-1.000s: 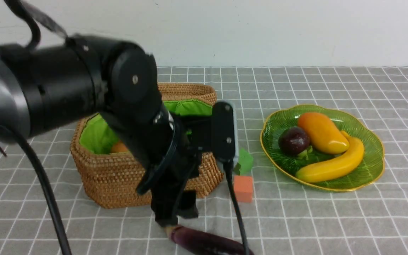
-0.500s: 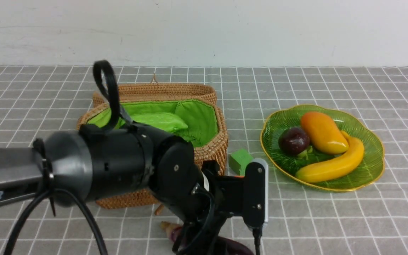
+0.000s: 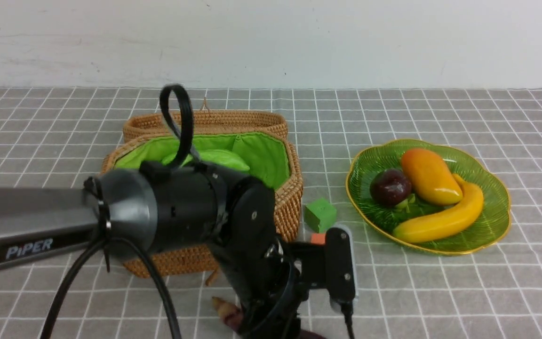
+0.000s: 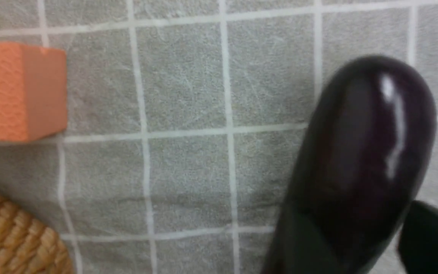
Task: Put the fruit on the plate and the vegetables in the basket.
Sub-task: Use the left arm to grab an eggplant and put it into the left basket
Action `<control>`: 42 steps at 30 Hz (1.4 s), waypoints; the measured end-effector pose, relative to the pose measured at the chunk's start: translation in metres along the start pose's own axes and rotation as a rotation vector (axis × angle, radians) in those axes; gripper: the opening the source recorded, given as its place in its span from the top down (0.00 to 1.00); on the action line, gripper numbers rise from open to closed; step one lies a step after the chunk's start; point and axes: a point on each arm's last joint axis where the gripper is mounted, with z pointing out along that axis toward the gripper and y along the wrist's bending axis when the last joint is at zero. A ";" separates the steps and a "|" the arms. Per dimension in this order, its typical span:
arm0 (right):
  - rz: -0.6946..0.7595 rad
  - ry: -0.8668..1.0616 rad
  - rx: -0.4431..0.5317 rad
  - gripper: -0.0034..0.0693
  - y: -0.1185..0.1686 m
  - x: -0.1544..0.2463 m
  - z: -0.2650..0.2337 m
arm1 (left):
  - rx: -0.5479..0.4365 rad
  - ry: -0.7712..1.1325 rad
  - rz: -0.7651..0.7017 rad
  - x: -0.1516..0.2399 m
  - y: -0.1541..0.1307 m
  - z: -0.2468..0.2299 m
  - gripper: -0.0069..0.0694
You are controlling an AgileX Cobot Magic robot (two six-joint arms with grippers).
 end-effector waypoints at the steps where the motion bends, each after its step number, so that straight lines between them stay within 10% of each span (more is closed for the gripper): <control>1: 0.000 0.000 0.000 0.62 0.000 0.000 0.000 | -0.001 -0.002 -0.012 -0.004 0.003 -0.005 0.74; 4: 0.000 0.000 0.000 0.62 0.000 0.000 0.000 | -0.020 -0.008 -0.025 -0.019 0.015 -0.030 0.93; 16: 0.000 0.000 0.000 0.62 0.000 0.000 0.000 | -0.084 -0.009 -0.055 -0.032 0.021 -0.091 0.88; 19: 0.000 0.000 0.000 0.62 0.000 0.000 0.000 | -0.082 -0.009 -0.063 -0.024 0.016 -0.076 0.73; 24: 0.000 0.000 0.000 0.62 0.000 0.000 0.000 | -0.064 0.040 -0.062 -0.004 0.009 -0.026 0.18; 28: 0.000 0.000 0.000 0.62 0.000 0.000 0.000 | -0.005 0.101 -0.048 0.006 0.006 0.011 0.05; 33: 0.000 0.000 0.000 0.62 0.000 0.000 0.000 | 0.049 0.145 -0.019 0.012 0.007 0.045 0.15; 37: 0.000 0.000 0.000 0.62 0.000 0.000 0.000 | 0.081 0.165 -0.015 0.006 0.010 0.033 0.45; 42: 0.000 0.000 0.000 0.62 0.000 0.000 0.000 | 0.043 0.137 -0.008 -0.011 0.019 -0.007 0.44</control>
